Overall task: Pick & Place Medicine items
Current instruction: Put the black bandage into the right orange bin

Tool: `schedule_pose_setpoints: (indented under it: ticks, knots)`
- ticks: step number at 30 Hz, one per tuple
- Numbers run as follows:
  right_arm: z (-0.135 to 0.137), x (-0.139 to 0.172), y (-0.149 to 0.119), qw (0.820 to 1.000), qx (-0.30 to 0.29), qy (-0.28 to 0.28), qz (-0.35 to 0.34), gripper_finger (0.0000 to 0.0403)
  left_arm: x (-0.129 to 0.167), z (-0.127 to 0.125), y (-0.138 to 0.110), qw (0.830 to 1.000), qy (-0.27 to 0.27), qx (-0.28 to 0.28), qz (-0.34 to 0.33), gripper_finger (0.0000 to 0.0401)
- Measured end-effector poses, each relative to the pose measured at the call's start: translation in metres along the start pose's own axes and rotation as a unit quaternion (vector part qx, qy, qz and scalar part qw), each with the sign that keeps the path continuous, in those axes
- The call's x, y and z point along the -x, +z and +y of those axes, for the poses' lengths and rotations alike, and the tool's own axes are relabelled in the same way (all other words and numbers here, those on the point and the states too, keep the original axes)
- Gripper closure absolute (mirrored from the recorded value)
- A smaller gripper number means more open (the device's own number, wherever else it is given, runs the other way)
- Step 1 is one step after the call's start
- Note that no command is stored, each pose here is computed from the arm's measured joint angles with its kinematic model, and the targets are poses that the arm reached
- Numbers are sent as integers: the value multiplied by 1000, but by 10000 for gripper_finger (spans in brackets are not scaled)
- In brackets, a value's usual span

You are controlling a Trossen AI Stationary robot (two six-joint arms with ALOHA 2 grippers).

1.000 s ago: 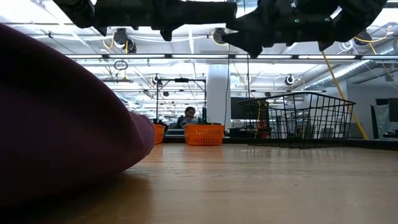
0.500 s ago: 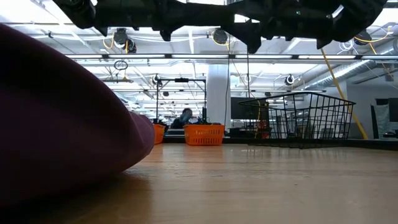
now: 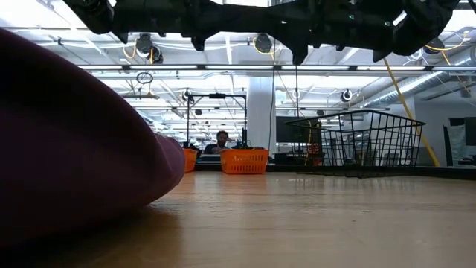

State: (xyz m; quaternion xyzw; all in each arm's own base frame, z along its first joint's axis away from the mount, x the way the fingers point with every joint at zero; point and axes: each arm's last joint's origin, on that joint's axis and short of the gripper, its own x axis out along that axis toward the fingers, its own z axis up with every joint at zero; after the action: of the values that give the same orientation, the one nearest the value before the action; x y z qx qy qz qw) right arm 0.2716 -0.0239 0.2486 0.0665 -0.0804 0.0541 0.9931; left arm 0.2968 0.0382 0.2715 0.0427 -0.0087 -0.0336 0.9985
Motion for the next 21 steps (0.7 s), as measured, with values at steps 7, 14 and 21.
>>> schedule_pose_setpoints:
  ticks: [7,14,21]
  knots:
    - [-1,0,-6,999,25,-6,30,359,1,0,-2,999,4,53,13,288]
    - [-8,3,-11,996,51,-20,74,360,14,3,24,985,67,78,136,209]
    - [-17,10,-22,987,63,-32,147,360,6,14,78,949,97,100,285,169]
